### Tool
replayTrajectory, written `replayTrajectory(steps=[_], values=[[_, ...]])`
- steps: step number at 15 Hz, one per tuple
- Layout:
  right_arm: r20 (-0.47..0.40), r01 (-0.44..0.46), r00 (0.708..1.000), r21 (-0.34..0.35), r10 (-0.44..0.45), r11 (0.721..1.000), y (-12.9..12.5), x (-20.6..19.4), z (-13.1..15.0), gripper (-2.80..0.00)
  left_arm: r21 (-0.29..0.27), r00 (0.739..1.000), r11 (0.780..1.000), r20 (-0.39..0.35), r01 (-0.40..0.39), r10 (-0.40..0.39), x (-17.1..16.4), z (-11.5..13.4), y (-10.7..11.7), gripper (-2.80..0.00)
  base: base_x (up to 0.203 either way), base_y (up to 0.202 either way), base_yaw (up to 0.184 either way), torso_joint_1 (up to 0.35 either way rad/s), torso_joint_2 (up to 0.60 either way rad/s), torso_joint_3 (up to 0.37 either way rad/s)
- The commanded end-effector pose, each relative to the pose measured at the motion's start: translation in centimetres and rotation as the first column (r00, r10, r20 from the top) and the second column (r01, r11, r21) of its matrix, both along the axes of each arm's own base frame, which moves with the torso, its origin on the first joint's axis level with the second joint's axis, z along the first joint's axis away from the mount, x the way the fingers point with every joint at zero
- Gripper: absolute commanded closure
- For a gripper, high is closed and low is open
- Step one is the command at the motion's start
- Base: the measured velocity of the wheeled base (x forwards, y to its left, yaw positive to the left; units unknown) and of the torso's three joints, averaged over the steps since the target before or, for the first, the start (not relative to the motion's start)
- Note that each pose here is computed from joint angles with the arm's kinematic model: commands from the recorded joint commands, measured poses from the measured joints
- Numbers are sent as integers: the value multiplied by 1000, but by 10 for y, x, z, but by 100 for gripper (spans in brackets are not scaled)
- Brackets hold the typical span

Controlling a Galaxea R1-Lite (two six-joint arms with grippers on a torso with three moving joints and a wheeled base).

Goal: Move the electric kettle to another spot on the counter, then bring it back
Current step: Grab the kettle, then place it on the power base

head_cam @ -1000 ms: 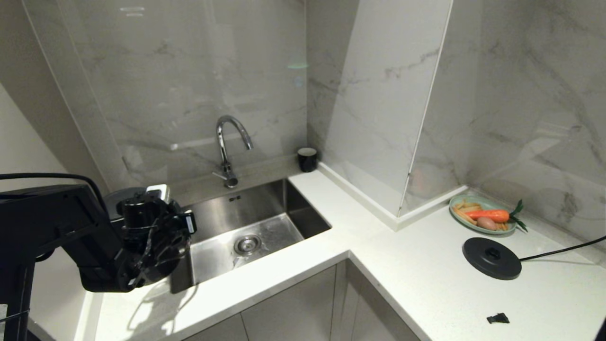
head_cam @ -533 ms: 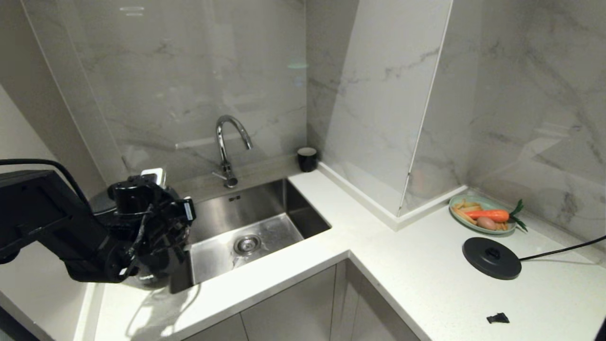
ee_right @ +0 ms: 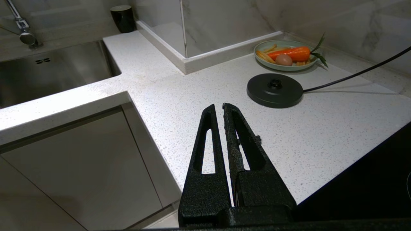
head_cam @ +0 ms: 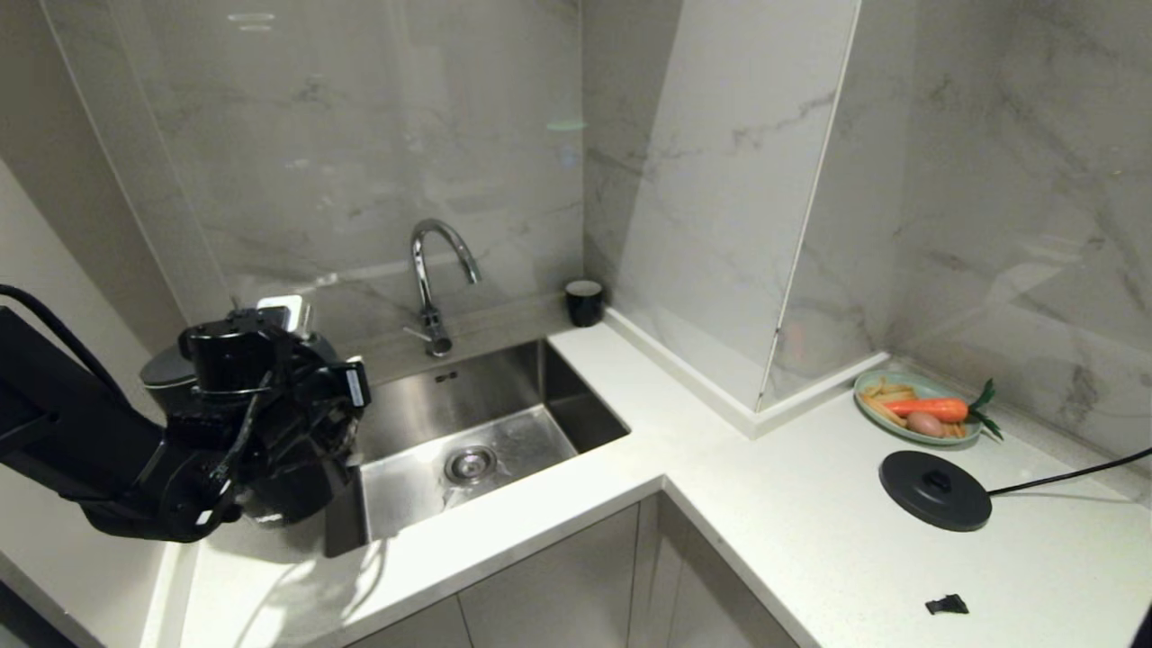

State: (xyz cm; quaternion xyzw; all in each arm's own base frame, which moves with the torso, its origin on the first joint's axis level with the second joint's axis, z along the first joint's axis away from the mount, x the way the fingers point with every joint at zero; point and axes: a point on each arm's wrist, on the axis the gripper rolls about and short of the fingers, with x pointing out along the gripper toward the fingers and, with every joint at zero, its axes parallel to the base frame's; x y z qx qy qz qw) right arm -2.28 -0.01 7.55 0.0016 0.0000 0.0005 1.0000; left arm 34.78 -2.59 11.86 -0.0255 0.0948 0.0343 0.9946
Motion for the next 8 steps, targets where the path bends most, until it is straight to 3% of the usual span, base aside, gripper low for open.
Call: replayTrajectory(steps=[1,8], values=[[2,0,1000,0,0,1000,0,0,0,0,-1,999,1000,37,7,-6,-6,13,-2,0,0,0,0,0,0,0],[2,0,1000,0,0,1000,0,0,0,0,1,997,999,49,53,-53,-25,39,-20,0,0,0,0,0,0,0]])
